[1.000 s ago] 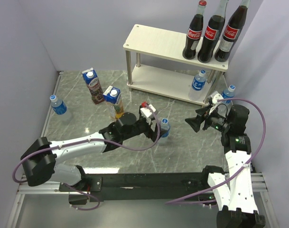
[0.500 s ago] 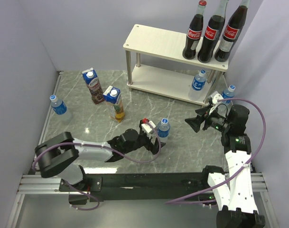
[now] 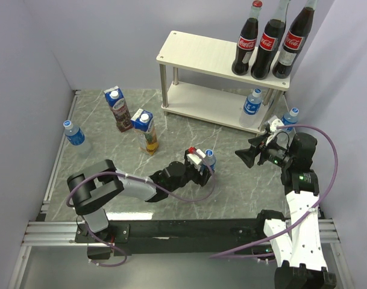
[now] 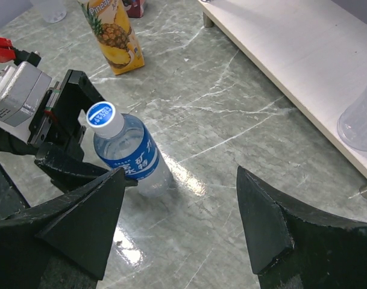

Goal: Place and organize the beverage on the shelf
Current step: Pick up the drink from the center of the board, then place the drink on the shelf.

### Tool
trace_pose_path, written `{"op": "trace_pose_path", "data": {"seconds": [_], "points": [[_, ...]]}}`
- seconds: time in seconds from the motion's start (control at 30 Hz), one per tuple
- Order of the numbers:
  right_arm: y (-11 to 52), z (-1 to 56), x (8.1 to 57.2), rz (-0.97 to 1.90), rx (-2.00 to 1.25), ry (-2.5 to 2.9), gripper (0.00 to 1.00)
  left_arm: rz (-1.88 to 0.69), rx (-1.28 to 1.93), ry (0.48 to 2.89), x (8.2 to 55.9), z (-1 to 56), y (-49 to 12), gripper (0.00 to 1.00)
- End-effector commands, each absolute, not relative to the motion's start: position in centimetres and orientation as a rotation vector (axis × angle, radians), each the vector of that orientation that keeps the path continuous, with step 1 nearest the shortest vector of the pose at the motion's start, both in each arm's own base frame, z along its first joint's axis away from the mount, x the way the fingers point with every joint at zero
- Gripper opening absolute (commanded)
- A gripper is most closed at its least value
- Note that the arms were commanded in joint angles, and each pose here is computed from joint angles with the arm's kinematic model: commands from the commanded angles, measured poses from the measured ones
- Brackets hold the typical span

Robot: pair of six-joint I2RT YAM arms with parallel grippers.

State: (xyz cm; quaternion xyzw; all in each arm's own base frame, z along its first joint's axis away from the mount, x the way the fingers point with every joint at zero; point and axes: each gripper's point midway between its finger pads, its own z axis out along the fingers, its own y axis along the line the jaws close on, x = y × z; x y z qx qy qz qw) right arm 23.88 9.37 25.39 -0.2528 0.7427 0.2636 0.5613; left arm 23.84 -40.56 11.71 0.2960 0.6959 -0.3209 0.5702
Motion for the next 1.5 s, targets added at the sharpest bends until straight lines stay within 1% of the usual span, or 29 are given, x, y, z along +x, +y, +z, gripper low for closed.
{"op": "trace_pose_path", "data": {"seconds": [0.0,0.1,0.13,0.17,0.2,0.23,0.27,0.3,0.33,0.4,0.47,0.5,0.53,0.73,0.87,0.97,1.1,1.47], "points": [[9.4,26.9,23.8,0.599,-0.618,1.696,0.81,-0.766,0.632,1.539,24.8,15.0,-41.7,0.71],[9.4,27.0,23.7,0.598,-0.618,1.691,0.80,-0.760,0.650,1.542,25.1,15.0,-42.3,0.66],[9.4,27.0,23.7,0.599,-0.619,1.692,0.81,-0.763,0.657,1.542,25.1,15.0,-42.4,0.63],[9.4,27.0,23.7,0.598,-0.620,1.692,0.81,-0.760,0.667,1.547,25.0,14.8,-42.6,0.56],[9.4,27.1,23.7,0.597,-0.621,1.689,0.81,-0.769,0.680,1.543,24.9,14.8,-43.0,0.52],[9.5,27.1,23.6,0.597,-0.623,1.687,0.81,-0.772,0.681,1.538,25.0,15.1,-43.1,0.45],[9.3,27.2,23.7,0.589,-0.618,1.687,0.80,-0.773,0.686,1.538,25.0,15.0,-43.2,0.30],[9.3,27.2,23.7,0.585,-0.618,1.688,0.81,-0.775,0.682,1.528,25.2,15.6,-43.5,0.23],[9.2,27.3,23.7,0.576,-0.615,1.687,0.81,-0.776,0.678,1.521,25.2,16.0,-43.6,0.10],[8.2,27.5,24.4,0.505,-0.560,1.694,0.80,-0.774,0.675,1.510,25.6,17.0,-44.0,0.01],[6.9,28.3,25.4,0.443,-0.441,1.693,0.81,-0.771,0.681,1.496,25.8,17.9,-44.5,0.00],[5.3,28.4,26.2,0.364,-0.346,1.707,0.81,-0.771,0.677,1.485,26.1,18.9,-44.9,0.00],[4.7,28.6,26.5,0.355,-0.279,1.710,0.81,-0.768,0.675,1.484,26.3,19.2,-45.1,0.00],[2.3,29.3,27.5,0.277,-0.088,1.702,0.81,-0.801,0.643,1.454,28.8,22.4,-46.2,0.00],[1.4,29.7,27.6,0.240,-0.020,1.680,0.81,-0.829,0.606,1.430,30.6,24.2,-46.5,0.00],[0.7,29.9,27.7,0.220,0.030,1.667,0.81,-0.841,0.568,1.404,33.3,26.1,-46.6,0.00],[0.5,29.9,27.7,0.217,0.047,1.667,0.81,-0.840,0.557,1.380,35.6,27.5,-47.4,0.00],[0.6,29.8,27.8,0.228,0.052,1.672,0.81,-0.774,0.517,1.350,42.1,29.3,-49.4,0.00]]}}
